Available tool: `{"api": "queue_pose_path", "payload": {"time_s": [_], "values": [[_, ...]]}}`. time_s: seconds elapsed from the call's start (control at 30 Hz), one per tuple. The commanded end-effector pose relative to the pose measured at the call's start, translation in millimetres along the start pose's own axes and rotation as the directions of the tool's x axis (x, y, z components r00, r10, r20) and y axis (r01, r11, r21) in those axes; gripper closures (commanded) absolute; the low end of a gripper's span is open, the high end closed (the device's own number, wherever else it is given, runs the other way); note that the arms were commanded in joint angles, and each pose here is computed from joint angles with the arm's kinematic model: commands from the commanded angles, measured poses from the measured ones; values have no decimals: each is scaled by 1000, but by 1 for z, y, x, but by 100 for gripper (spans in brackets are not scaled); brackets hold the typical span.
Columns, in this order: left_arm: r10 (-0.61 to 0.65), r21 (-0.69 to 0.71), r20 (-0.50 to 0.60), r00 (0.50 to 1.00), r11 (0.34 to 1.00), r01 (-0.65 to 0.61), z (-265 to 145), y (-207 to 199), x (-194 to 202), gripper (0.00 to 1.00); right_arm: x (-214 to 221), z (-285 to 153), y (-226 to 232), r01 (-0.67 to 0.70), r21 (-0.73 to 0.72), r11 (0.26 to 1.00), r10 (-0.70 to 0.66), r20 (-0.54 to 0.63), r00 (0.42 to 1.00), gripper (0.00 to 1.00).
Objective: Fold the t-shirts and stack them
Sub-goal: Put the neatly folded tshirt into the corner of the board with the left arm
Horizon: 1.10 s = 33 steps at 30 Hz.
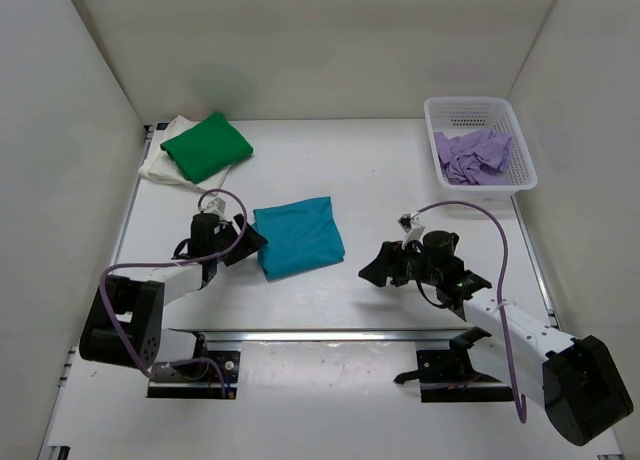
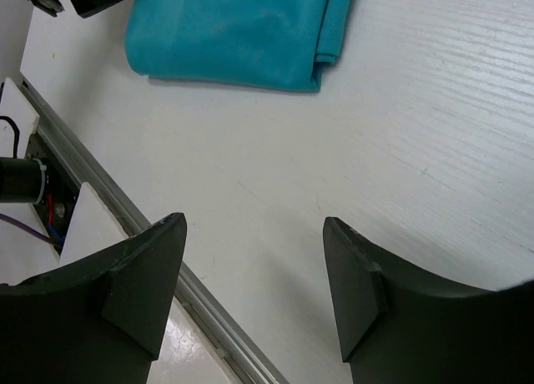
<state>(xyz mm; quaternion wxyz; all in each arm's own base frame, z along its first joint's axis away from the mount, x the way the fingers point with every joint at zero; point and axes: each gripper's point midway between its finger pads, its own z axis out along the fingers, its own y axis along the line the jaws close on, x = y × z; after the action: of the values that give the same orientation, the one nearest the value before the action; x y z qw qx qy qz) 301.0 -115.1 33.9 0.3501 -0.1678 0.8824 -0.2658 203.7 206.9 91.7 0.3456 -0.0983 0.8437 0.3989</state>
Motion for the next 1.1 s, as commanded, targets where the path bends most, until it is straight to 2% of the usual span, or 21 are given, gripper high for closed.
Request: {"api": "queue_pose_path", "payload": {"time_s": [0.0,0.07,0.13,0.33,0.5,0.57,0.6,0.67,0.77,0.83,0.87,0.93,0.97,1.03,1.07], "values": [[13,60,6,1000,998,-14,6,-13,-3,21,-5,-2,-2,24,-1,1000,-24,36,999,37],[25,36,-22,999,999,-24,12,-8,8,21,-8,-2,0,27,-8,1000,-26,42,999,37],[41,28,-36,999,999,-40,17,-8,14,27,-12,-2,1,32,-11,999,-31,57,998,38],[-25,74,-65,998,997,30,30,-11,33,34,-16,-3,0,19,-13,1000,-18,66,998,38],[-44,141,-36,998,989,49,42,-43,22,50,-16,-1,0,10,-20,1000,-9,66,998,38],[-42,146,-27,999,988,45,51,-52,13,65,-17,-1,-1,11,-16,1000,-9,65,998,38],[-41,162,-26,999,986,44,56,-62,7,68,-19,0,-2,6,-18,1000,-5,70,998,38],[-42,176,-14,999,983,44,68,-72,-8,84,-18,-1,-1,2,-22,1000,-1,63,998,38],[-48,191,-32,998,980,53,83,-85,-27,97,-28,-4,-5,-4,-12,1000,5,92,996,37],[-19,226,1,1000,974,19,90,-105,-58,100,-27,-5,-8,-12,-7,1000,12,85,996,38],[-24,210,-21,999,977,28,94,-105,-60,100,-25,-5,-10,-23,-6,1000,24,83,996,39],[29,254,59,998,966,-43,96,-141,-114,100,-31,-5,-9,-29,-20,999,31,97,995,38],[44,224,38,998,973,-52,102,-137,-118,100,-31,-4,-12,-44,-14,999,45,91,995,39],[85,280,124,989,953,-117,94,-181,-174,100,-30,-3,-13,-44,-17,999,46,82,996,38],[90,245,105,990,963,-114,103,-172,-181,100,-35,-3,-14,-45,-13,999,46,93,995,39]]}}
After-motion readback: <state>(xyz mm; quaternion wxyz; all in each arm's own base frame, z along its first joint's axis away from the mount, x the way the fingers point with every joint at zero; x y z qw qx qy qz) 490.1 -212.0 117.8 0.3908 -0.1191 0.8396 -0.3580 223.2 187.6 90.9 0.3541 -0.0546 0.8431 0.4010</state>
